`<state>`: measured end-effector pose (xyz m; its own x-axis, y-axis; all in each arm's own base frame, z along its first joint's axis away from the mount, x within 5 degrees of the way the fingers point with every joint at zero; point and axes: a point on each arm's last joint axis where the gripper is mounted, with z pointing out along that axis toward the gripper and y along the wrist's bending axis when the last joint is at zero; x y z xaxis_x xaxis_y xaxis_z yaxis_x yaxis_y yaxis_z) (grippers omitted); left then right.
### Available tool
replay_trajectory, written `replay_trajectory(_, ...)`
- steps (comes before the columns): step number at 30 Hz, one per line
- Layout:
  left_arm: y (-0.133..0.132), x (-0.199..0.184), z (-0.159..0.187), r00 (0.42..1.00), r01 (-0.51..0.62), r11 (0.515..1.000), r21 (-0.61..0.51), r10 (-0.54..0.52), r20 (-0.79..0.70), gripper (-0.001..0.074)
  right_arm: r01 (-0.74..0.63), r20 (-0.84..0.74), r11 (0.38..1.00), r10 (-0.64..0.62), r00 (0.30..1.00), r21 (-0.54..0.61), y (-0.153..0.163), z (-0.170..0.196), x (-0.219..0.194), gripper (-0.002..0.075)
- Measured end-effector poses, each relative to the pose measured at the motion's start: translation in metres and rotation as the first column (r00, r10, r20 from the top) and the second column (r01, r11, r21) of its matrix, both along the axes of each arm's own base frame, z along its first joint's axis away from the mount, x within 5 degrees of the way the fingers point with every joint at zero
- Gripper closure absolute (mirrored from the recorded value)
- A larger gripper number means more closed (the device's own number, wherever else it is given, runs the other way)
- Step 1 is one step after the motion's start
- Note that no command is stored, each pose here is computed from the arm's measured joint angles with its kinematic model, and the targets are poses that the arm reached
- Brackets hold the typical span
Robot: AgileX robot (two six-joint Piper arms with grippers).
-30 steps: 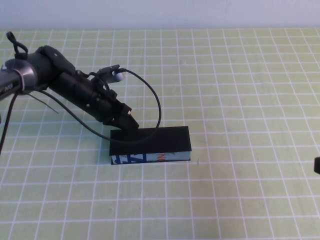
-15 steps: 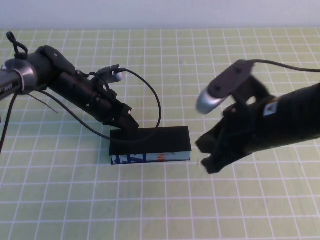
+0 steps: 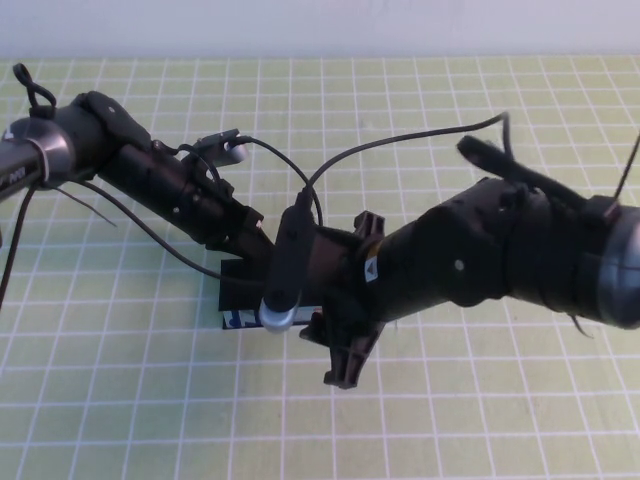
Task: Take glasses out of glasses case
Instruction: Pick up the glasses from the glasses case
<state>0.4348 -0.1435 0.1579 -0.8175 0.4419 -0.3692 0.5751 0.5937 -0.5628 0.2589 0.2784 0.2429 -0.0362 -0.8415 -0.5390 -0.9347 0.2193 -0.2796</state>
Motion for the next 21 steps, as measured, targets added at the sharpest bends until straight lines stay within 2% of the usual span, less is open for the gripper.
replay_trajectory(3, 0.0, 0.0, 0.0, 1.0, 0.0, 1.0, 0.0, 0.0, 0.0, 0.0739, -0.018, 0.034, 1.0, 0.019, 0.999, -0.021, 0.005, -0.011, 0.006, 0.0388)
replay_trajectory(10, 0.0, 0.0, 0.0, 1.0, -0.003, 1.0, 0.0, 0.003, -0.003, 0.0739, -0.068, 0.14, 0.995, 0.077, 0.987, -0.068, 0.012, -0.028, 0.018, 0.0378)
replay_trajectory(21, 0.0, 0.0, 0.0, 1.0, -0.007, 1.0, -0.002, 0.007, -0.001, 0.0739, -0.11, 0.214, 0.988, 0.131, 0.968, -0.109, 0.018, -0.045, 0.027, 0.0441)
